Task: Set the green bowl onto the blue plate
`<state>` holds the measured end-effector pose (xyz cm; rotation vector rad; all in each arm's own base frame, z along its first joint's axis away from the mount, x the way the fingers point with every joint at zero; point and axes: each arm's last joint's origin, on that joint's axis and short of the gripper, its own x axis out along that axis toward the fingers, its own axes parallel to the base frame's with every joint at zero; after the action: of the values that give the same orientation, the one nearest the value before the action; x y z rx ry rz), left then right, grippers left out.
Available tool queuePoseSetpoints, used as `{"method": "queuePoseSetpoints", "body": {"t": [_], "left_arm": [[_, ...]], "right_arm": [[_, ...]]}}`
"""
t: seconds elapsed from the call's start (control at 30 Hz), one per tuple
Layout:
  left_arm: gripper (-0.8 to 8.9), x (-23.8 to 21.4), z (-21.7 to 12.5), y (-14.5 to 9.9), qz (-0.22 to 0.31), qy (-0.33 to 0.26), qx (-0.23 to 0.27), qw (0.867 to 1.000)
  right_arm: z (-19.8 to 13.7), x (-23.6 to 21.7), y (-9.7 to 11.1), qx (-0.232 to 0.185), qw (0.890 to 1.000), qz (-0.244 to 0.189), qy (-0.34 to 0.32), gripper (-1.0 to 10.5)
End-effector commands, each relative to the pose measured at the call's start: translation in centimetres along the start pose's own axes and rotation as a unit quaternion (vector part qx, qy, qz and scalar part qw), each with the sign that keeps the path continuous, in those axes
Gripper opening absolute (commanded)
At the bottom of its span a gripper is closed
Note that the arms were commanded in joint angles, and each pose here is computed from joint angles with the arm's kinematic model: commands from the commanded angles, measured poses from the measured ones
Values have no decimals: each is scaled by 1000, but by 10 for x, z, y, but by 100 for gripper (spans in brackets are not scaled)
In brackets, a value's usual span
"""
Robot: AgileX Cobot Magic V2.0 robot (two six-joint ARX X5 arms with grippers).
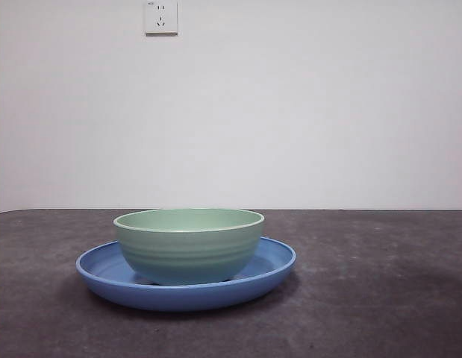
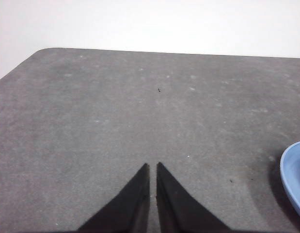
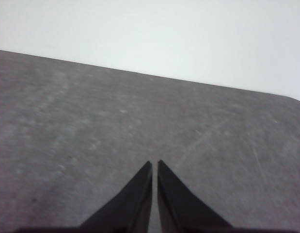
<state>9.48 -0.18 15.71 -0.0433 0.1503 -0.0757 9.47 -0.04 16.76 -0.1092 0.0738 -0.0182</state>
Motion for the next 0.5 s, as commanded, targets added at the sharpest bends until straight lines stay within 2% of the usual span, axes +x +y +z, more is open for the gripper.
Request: {"method": "queuePoseSetpoints", "body": {"t": [0.03,0.3,0.5], "left_arm": [[24,2,-7,1,1,13,-2,1000],[24,2,-7,1,1,13,-2,1000],[24,2,-7,1,1,13,-2,1000]], "right_arm": [[-7,2,0,2,1000,-4,8,16],[-18,2,1,0,999,-2,50,16],[-17,2,1,0,999,-2,49,16]]}}
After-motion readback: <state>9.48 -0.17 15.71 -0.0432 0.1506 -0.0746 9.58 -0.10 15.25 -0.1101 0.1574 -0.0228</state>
